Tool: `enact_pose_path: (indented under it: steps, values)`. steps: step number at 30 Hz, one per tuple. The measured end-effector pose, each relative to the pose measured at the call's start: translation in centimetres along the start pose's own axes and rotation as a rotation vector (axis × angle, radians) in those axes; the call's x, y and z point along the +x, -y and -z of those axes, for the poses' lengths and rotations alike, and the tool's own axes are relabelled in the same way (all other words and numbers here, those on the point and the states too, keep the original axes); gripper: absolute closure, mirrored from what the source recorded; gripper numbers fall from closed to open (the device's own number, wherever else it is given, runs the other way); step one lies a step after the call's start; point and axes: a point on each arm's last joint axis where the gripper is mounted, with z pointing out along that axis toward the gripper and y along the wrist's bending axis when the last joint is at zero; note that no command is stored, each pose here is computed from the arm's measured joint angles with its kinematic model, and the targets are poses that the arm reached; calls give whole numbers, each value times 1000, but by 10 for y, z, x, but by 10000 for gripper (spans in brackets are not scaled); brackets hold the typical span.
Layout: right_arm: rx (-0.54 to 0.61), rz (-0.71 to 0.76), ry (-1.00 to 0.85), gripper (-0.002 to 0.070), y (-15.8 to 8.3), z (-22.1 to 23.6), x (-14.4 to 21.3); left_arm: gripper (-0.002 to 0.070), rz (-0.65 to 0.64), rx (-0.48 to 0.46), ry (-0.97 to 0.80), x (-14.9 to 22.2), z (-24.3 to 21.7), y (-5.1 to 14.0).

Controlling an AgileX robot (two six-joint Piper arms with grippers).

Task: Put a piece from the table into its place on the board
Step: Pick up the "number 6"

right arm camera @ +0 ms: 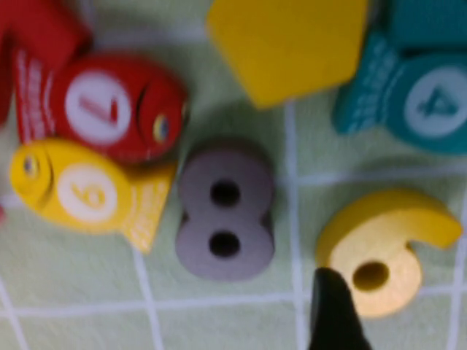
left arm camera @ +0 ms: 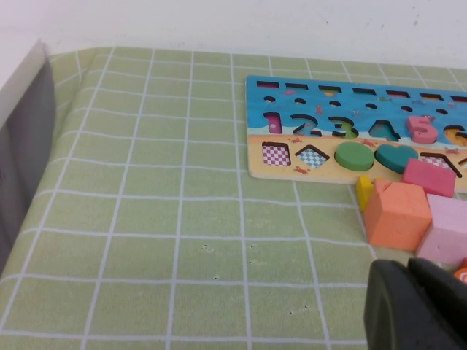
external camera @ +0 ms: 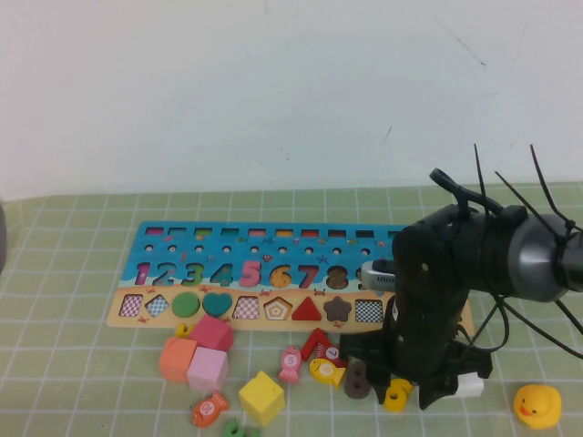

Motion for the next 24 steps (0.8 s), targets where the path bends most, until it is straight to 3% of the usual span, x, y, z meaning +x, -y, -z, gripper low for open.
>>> enact_pose_path:
  steps: [9, 24]
  values:
    - [-51, -59, 57, 295, -4, 1, -6, 676, -13, 46, -8, 0, 0, 3]
    - [-16, -183, 60, 295, -2, -2, -8, 676, -14, 56, -10, 1, 0, 3]
